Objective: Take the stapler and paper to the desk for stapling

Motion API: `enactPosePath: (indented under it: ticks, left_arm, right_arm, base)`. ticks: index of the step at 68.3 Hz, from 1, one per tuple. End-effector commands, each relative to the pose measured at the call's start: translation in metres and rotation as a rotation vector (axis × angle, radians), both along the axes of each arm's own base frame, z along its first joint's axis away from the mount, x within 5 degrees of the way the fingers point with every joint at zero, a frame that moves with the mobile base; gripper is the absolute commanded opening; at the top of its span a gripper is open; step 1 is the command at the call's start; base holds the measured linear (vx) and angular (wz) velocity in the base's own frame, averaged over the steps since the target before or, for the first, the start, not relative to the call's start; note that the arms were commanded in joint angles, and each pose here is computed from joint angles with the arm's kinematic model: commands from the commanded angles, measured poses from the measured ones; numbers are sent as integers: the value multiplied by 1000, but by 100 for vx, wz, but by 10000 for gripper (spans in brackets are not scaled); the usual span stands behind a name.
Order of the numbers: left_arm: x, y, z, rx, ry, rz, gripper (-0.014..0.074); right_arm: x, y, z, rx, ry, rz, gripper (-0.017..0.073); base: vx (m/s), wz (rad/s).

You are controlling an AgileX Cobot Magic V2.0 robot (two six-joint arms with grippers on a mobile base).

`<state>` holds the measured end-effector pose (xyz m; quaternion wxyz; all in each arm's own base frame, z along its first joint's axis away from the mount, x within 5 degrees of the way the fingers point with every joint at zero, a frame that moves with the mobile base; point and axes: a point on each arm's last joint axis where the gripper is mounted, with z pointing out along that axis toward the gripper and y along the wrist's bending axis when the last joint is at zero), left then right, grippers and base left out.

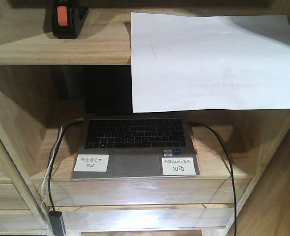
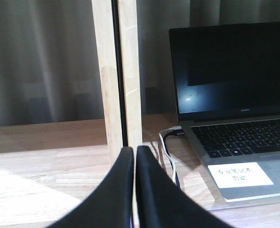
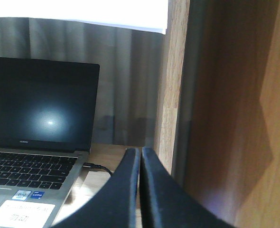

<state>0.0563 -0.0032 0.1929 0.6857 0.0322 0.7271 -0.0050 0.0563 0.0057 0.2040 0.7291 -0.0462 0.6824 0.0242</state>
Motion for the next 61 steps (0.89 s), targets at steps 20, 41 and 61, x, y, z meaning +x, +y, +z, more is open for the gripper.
enactPosePath:
  ticks: [20, 41, 61]
  left_arm:
    - [0, 0, 3, -15, -71, 1, -6]
    - [0, 0, 3, -15, -71, 1, -6]
    - [0, 0, 3, -15, -71, 1, -6]
  right_arm:
    - [0, 0, -1, 1, -53, 4, -9]
    - [0, 0, -1, 1, -53, 4, -9]
    - [0, 0, -1, 1, -53, 4, -9]
  base:
    - [0, 0]
    - [0, 0]
    - [0, 0]
